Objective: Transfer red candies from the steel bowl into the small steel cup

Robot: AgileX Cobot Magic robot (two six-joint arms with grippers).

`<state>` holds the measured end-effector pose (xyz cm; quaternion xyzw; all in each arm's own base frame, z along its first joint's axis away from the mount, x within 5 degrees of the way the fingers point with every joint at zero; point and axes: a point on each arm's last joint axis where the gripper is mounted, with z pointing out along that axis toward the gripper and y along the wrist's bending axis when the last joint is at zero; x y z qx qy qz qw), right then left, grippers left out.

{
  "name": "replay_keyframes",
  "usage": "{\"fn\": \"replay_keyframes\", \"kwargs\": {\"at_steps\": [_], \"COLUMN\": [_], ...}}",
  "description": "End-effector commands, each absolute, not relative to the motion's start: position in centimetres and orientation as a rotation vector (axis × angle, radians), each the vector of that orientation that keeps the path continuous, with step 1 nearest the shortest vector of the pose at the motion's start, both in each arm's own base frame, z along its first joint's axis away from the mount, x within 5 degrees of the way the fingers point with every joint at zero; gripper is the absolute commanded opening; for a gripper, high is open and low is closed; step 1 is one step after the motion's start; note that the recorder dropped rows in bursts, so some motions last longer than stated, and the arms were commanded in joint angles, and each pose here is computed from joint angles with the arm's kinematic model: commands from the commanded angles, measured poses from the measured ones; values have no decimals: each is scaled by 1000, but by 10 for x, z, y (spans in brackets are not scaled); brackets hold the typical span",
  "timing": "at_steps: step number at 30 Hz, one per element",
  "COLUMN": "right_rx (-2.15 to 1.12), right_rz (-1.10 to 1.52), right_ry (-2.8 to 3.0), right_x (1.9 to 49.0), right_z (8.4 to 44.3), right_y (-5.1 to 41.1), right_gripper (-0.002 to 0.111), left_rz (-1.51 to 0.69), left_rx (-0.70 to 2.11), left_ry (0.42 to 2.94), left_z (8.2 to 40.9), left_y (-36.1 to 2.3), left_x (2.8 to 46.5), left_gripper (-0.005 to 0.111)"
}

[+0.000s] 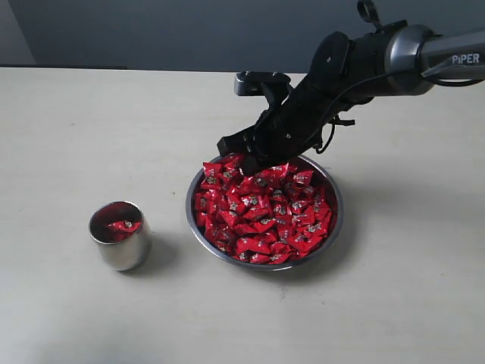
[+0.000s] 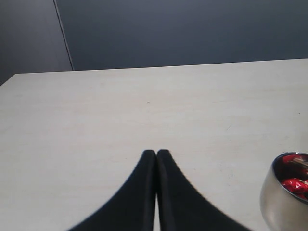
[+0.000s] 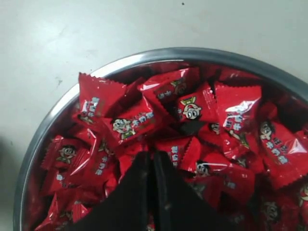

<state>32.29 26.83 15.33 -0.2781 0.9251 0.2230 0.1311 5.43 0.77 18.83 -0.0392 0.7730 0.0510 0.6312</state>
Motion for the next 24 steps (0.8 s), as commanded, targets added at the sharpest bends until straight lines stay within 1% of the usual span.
{"fn": "replay_keyframes", "kwargs": {"at_steps": [1, 8, 16, 21, 24], "right_rx": [-879, -909, -962, -935, -1002], "right_rz": [648, 646, 769, 812, 809], "right_ry": [2616, 2549, 2472, 2469, 2437], "right_x": [323, 323, 318, 316, 312], "right_z": [169, 182, 194, 197, 197], "right_y": [267, 267, 273, 276, 281], "right_gripper": [-1, -1, -1, -1, -1], "left_rz": [114, 114, 114, 114, 114], "left_rx": [-92, -92, -92, -92, -92], "left_ry": [1767, 1767, 1767, 1767, 1767], "left_z": [187, 187, 187, 187, 187], "left_y": [8, 8, 8, 8, 8], "left_x": [54, 54, 54, 54, 54], "left_gripper": [0, 0, 0, 0, 0]}}
